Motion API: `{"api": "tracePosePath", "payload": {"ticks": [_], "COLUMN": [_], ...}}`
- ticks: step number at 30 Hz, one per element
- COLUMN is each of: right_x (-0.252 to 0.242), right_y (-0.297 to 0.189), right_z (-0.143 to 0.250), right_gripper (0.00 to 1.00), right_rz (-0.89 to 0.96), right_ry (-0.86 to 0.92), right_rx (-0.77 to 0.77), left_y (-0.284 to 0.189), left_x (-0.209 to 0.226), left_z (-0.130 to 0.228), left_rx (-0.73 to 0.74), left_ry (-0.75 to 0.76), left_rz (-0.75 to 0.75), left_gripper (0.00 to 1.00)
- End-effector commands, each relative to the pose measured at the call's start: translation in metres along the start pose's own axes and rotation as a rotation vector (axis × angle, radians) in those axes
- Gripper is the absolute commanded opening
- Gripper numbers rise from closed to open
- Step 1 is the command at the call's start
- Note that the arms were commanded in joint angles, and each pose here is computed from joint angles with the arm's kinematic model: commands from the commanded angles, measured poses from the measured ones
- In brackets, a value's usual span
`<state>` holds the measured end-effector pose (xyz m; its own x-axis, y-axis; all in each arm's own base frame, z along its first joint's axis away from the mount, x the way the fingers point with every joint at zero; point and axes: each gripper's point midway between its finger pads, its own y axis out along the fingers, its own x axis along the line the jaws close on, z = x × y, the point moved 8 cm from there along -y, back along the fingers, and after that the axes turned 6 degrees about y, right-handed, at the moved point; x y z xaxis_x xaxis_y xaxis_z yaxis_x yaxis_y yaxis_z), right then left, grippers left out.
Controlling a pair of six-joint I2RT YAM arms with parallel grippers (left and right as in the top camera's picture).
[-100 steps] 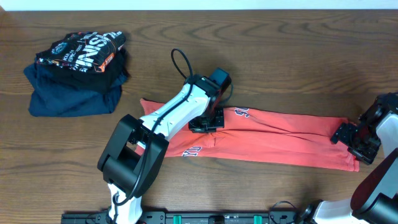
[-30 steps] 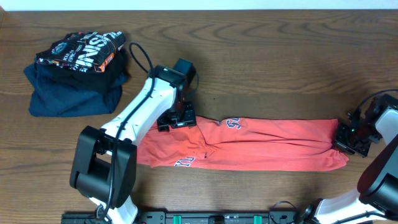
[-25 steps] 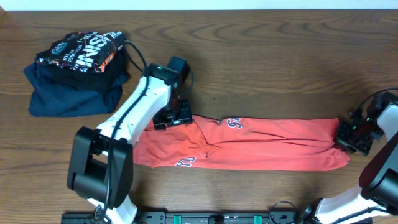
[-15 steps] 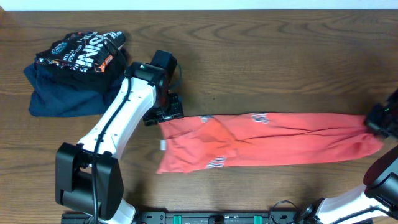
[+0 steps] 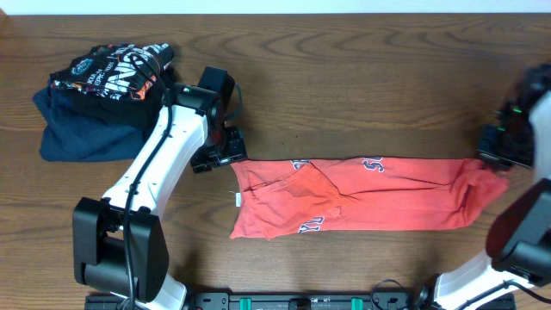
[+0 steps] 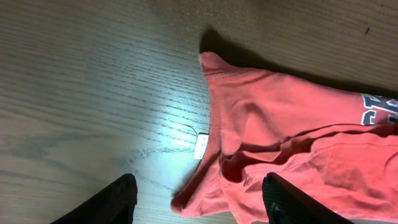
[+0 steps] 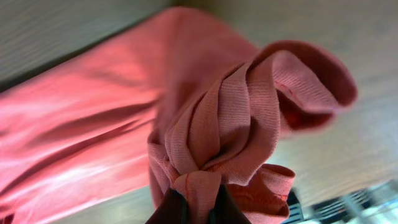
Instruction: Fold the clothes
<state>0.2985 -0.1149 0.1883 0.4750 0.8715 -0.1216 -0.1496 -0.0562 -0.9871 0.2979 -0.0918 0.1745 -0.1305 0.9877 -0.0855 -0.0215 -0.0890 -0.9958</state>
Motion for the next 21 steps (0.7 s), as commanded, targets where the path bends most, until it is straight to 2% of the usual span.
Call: {"api": "tracePosePath", "payload": {"ticks": [1,9,21], "right_x": [0.038,0.1,0.139], "right_y": [-0.005,0.021,0.073], "right_z": [0.011,0.057,0.108], "right_gripper": [0.01,0.01,0.02], "right_rz": [0.003,0.075,0.079], "right_ry": [-0.087,-0.281,-0.35], "right_rx": [-0.007,0.075,0.139], "left_y": [-0.008,-0.008,-0.008], "left_x": [0.002,0.003,0.003], "left_z": [-0.004,-0.003,-0.003], "left_rx": [-0.036,-0.028,-0.028], "left_ry": [0.018,0.015,0.016], "left_rz": [-0.018,-0.019,-0.019], "left_gripper": [0.66,0.66,0.66]}}
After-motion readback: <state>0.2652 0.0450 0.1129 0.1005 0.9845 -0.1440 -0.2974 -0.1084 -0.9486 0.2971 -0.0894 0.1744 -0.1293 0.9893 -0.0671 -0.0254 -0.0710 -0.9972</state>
